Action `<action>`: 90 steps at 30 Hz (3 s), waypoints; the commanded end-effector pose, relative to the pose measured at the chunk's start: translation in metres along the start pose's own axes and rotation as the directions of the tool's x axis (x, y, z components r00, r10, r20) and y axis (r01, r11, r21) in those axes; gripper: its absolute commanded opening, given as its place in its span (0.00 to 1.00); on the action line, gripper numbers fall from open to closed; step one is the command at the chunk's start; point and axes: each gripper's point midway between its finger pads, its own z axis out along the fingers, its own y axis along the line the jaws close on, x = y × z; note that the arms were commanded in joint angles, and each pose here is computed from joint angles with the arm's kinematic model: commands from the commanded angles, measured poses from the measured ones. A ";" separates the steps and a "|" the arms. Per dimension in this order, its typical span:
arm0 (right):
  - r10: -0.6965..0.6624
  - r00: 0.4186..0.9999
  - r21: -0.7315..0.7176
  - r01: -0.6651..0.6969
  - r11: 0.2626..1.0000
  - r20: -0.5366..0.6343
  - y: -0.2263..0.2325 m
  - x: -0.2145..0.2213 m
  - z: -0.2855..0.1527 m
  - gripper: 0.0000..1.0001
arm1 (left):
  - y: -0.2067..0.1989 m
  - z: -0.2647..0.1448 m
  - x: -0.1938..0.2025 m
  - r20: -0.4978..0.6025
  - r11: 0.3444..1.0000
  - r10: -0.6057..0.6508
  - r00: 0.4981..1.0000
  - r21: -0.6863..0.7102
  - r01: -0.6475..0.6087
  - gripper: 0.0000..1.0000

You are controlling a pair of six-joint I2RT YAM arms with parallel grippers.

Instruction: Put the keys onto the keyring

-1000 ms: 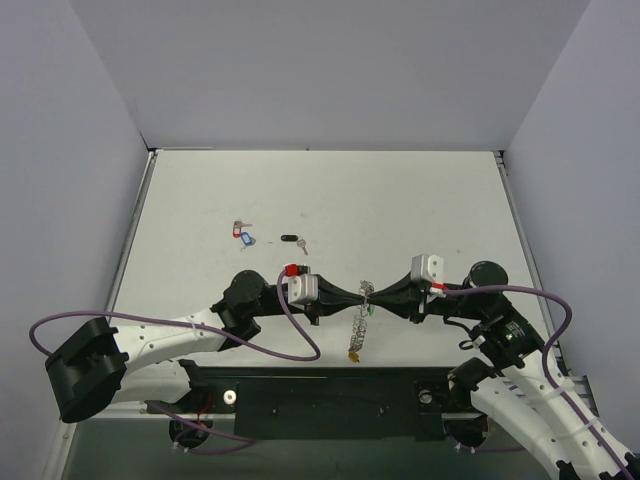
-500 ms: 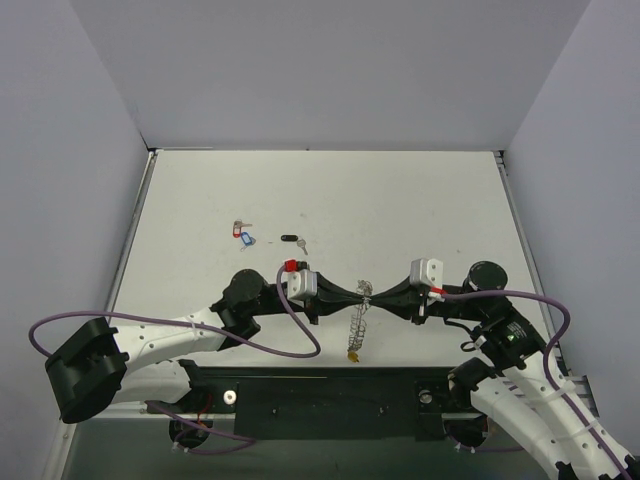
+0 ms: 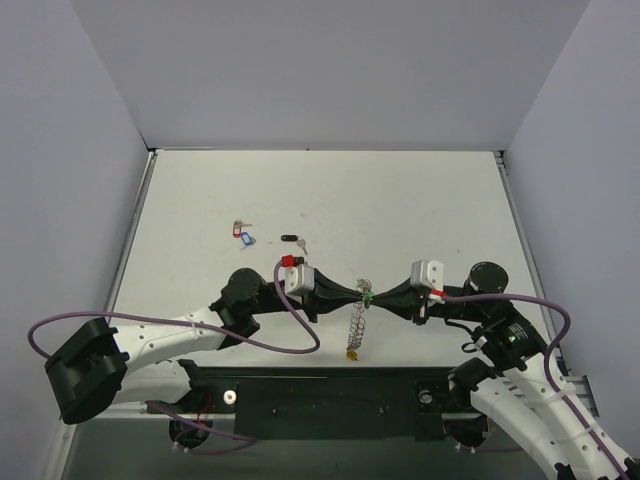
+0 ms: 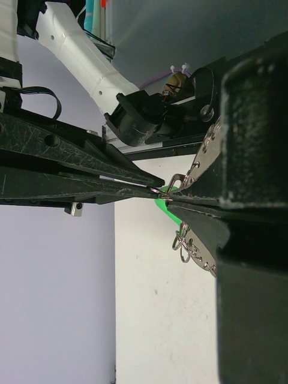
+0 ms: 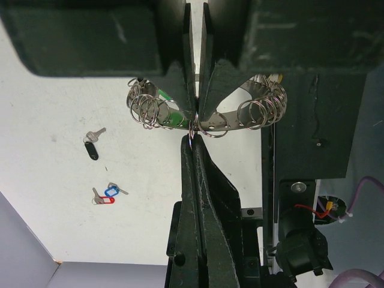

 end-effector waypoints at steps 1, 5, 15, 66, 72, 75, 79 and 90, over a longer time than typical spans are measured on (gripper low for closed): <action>-0.022 1.000 -0.012 0.022 1.000 0.015 0.002 -0.006 -0.002 0.00 | 0.002 0.003 -0.062 0.184 0.997 0.077 0.980 -0.014 -0.076 0.00; -0.024 1.000 -0.003 0.024 1.000 0.011 0.001 -0.002 -0.002 0.00 | 0.003 0.003 -0.068 0.212 0.998 0.058 0.975 -0.014 -0.056 0.00; -0.018 0.999 0.017 0.017 1.000 0.027 -0.004 -0.009 -0.002 0.00 | 0.009 0.003 -0.074 0.280 0.998 -0.062 0.958 0.017 0.059 0.00; 0.582 0.812 0.142 -0.570 0.809 -0.052 -0.016 -0.001 -0.033 0.47 | 0.005 0.017 -0.048 0.391 0.981 -0.100 0.915 -0.117 0.157 0.00; 0.627 0.778 0.179 -0.612 0.771 -0.043 -0.024 0.002 -0.032 0.48 | 0.002 0.014 -0.051 0.423 0.981 -0.113 0.899 -0.096 0.169 0.00; 0.617 0.785 0.122 -0.609 0.784 -0.046 -0.019 0.000 -0.028 0.49 | 0.000 0.014 -0.057 0.448 0.982 -0.117 0.887 -0.083 0.172 0.00; 0.574 0.816 0.087 -0.569 0.818 -0.071 -0.016 0.014 -0.026 0.49 | -0.001 0.015 -0.057 0.449 0.983 -0.115 0.886 -0.074 0.166 0.00; 0.487 0.871 0.009 -0.487 0.873 -0.067 -0.016 0.019 -0.020 0.46 | -0.008 0.016 -0.058 0.438 0.992 -0.080 0.896 -0.049 0.113 0.00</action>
